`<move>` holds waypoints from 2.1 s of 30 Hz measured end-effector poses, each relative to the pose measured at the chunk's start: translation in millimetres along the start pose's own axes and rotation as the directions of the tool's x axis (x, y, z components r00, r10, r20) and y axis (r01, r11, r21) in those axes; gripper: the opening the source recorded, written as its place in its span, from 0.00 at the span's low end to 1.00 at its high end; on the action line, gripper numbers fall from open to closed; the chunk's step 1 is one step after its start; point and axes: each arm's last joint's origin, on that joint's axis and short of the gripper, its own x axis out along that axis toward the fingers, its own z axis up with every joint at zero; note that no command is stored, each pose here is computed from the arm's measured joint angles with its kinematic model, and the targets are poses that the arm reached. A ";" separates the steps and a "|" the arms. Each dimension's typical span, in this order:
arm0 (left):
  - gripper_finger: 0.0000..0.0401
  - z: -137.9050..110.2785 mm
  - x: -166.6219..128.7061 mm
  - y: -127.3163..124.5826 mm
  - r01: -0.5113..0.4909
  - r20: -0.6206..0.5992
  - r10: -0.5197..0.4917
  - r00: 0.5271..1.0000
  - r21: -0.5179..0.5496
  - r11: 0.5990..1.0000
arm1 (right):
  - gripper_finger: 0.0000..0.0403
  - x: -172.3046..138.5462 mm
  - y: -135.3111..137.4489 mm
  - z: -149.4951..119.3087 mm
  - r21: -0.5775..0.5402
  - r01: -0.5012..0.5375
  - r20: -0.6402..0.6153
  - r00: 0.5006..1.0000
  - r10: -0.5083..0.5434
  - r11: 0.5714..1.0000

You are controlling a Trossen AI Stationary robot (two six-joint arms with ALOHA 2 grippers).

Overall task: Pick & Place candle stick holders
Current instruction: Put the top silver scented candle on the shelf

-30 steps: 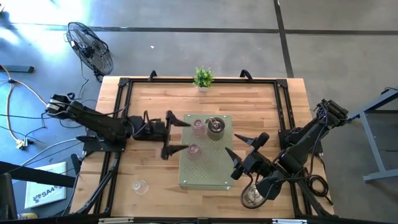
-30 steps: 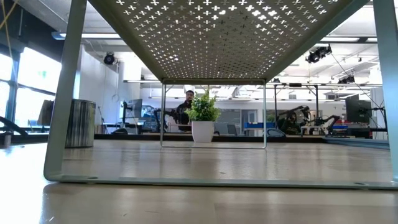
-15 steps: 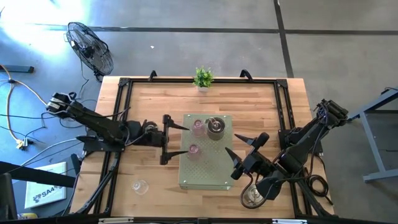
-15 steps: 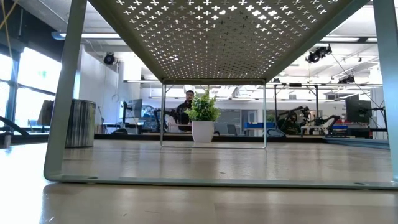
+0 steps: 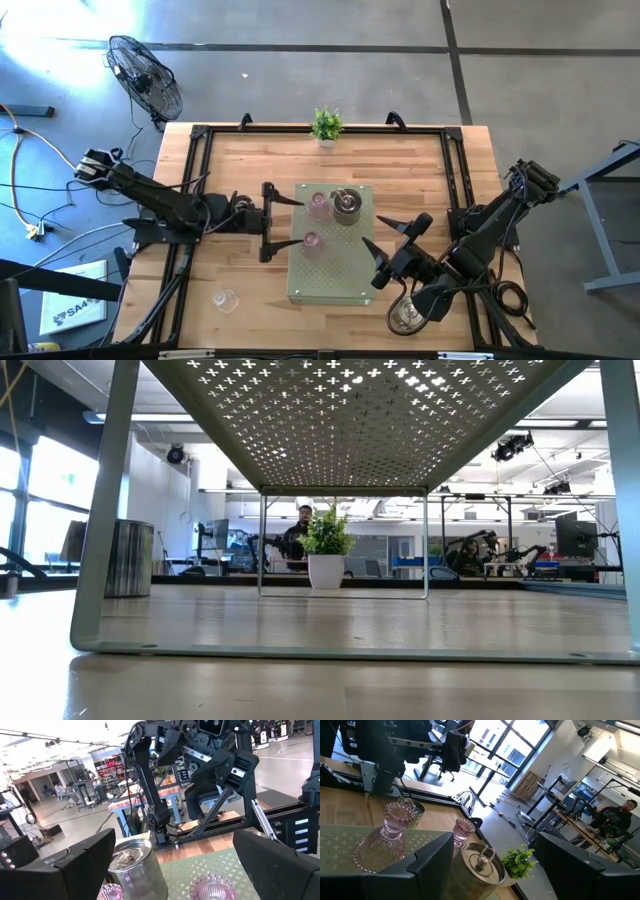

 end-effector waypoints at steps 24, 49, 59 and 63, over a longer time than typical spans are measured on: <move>1.00 -1.2 0.0 -0.2 0.002 -0.012 -0.002 1.000 0.000 1.000 | 0.69 15.3 5.2 -2.1 -0.059 -0.289 -0.070 0.956 0.284 0.956; 1.00 119.5 -132.6 42.8 -0.236 -0.334 0.239 0.912 0.052 0.970 | 0.69 29.6 -6.1 0.6 -0.041 -0.141 -0.068 0.988 0.138 0.989; 1.00 136.7 -145.9 56.8 -0.092 -0.662 -0.115 0.741 -0.268 0.959 | 0.69 30.0 -6.2 0.9 -0.038 -0.140 -0.067 0.988 0.138 0.989; 1.00 130.0 -148.7 57.3 -0.127 -0.750 -0.167 0.640 -0.317 0.940 | 0.69 30.0 -6.2 0.9 -0.038 -0.139 -0.067 0.988 0.137 0.990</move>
